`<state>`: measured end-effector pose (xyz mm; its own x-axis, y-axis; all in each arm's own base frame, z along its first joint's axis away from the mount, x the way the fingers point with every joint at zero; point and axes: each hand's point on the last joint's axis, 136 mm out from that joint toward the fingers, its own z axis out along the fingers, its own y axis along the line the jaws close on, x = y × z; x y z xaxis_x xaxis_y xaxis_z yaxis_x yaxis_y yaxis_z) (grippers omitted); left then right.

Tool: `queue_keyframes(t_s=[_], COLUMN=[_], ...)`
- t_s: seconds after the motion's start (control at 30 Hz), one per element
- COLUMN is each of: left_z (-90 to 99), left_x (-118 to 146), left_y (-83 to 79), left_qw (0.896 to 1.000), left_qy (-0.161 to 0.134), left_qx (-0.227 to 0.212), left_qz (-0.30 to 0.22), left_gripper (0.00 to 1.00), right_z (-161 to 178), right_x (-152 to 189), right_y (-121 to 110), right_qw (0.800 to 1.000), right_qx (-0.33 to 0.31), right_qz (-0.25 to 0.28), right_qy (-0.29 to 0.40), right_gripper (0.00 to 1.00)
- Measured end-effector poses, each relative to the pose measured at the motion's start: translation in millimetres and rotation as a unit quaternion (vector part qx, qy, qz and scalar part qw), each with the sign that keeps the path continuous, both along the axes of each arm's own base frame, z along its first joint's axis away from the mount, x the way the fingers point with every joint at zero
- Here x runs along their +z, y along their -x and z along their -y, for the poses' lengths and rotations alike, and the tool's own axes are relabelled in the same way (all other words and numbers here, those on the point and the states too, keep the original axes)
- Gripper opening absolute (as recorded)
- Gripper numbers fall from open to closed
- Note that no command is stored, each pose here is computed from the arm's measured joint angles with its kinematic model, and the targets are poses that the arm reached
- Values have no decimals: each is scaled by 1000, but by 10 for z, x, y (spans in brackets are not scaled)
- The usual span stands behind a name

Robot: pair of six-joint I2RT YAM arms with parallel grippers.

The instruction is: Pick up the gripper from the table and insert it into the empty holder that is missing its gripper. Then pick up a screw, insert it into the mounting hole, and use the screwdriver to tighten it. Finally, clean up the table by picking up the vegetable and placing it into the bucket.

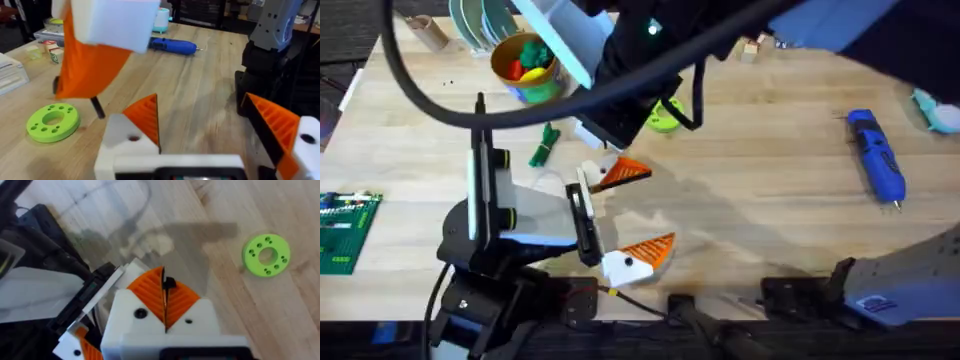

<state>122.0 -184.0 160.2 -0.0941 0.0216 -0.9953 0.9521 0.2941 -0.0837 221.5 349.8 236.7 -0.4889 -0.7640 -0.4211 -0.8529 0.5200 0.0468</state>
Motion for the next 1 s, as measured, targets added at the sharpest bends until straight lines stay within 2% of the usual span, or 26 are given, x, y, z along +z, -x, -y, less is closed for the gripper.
queue_keyframes(t_s=[0.37,1.0], left_z=[0,0], left_x=[-1,1], left_y=[0,0], left_qw=[1000,1000], left_qy=[-3,2], left_qx=[0,0], left_qz=[9,-5], left_gripper=[993,993], right_z=[30,-23], right_x=[-42,-28], right_y=[200,191], right_qw=[999,998], right_qx=[12,-2], right_qz=[-51,-56], right_qy=[1,-12], right_gripper=[7,7])
